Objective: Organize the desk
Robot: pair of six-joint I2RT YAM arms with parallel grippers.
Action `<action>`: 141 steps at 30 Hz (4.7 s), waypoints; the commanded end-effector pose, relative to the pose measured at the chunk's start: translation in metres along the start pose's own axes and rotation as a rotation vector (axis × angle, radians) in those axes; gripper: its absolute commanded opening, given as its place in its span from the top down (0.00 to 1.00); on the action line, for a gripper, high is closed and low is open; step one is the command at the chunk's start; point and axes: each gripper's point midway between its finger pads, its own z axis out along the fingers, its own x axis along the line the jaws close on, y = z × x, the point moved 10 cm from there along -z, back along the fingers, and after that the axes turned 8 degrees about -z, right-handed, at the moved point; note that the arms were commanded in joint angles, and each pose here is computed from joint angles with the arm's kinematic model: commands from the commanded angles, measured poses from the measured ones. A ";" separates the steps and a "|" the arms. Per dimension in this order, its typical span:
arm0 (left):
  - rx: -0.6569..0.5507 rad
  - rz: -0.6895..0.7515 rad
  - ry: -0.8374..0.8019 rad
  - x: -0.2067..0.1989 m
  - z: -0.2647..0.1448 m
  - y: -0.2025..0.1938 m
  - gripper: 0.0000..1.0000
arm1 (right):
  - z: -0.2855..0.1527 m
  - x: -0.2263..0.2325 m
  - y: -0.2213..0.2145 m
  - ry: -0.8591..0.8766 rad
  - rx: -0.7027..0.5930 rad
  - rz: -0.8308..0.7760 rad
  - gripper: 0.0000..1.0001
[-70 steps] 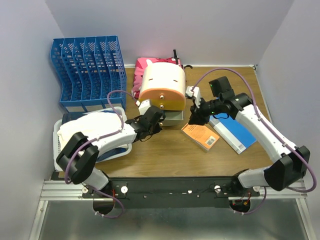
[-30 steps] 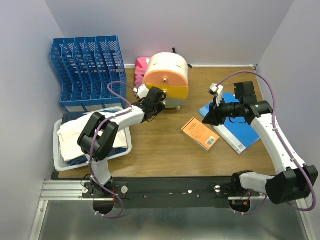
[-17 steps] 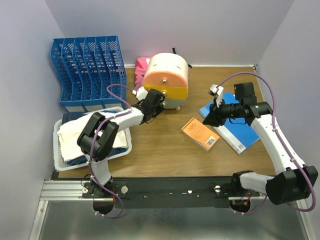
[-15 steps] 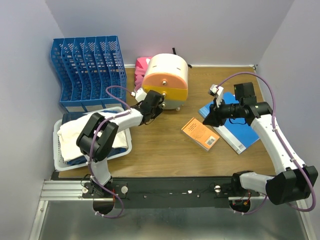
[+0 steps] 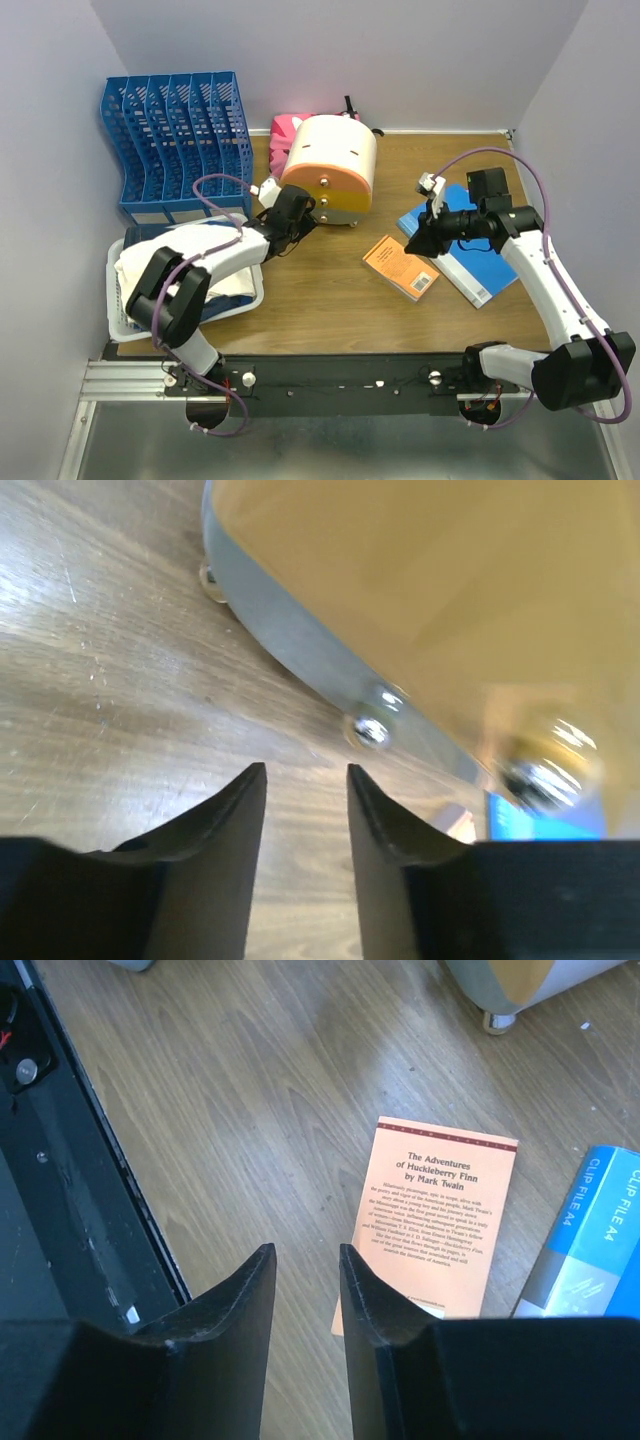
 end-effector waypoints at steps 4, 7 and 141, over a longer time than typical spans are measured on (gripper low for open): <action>-0.001 0.041 -0.076 0.012 -0.048 0.009 0.41 | 0.005 0.004 -0.015 0.064 0.033 0.020 0.50; -0.004 0.062 -0.097 0.021 -0.069 0.010 0.31 | 0.014 -0.003 -0.030 0.081 0.119 0.038 0.41; 0.566 -0.008 -0.005 0.001 -0.122 -0.127 0.01 | 0.081 0.058 -0.026 0.135 0.223 -0.180 0.99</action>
